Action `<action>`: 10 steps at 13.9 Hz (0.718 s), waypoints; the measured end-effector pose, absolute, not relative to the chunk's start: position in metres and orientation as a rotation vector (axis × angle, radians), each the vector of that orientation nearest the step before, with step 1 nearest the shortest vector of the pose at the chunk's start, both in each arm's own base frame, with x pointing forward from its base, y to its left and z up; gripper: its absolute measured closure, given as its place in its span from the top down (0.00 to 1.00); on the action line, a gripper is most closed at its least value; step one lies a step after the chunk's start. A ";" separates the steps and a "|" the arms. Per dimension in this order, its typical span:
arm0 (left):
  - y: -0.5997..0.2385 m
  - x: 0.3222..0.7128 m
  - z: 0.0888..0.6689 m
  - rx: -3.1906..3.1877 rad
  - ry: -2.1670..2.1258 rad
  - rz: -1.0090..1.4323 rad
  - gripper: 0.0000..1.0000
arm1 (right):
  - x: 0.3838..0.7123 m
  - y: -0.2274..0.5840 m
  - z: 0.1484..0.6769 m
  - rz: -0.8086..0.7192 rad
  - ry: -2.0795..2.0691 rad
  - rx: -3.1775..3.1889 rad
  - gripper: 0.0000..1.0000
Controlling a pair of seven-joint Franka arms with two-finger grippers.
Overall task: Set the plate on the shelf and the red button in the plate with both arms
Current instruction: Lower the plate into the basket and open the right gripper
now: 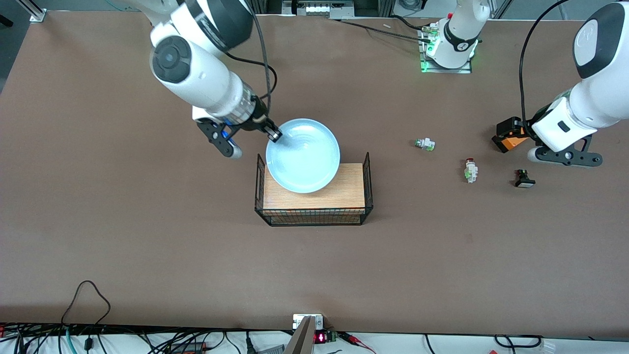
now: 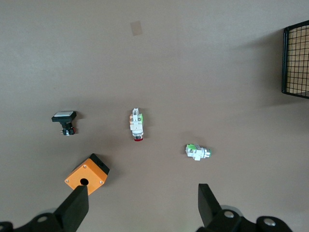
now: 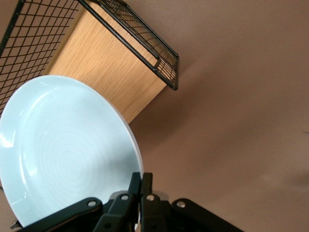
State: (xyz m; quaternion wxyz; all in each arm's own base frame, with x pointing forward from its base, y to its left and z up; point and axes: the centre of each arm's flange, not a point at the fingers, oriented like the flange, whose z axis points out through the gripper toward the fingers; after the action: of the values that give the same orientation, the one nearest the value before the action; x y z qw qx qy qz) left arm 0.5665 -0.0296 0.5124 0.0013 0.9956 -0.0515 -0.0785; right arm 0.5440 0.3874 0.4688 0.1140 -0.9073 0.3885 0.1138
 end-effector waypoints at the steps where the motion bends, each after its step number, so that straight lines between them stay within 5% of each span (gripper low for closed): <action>1: -0.030 0.566 0.512 3.125 -0.162 -0.250 1.00 | 0.546 0.389 0.460 0.333 1.145 -2.659 0.03; 10: -0.030 0.565 0.512 3.124 -0.163 -0.264 1.00 | 0.549 0.403 0.402 0.189 1.117 -2.716 0.03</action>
State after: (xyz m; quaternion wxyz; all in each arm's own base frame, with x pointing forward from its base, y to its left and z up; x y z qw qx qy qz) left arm 0.5651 -0.0300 0.5120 0.0013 0.9951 -0.0519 -0.0842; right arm 0.5493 0.4026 0.4023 0.0994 -0.9184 0.3777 0.0639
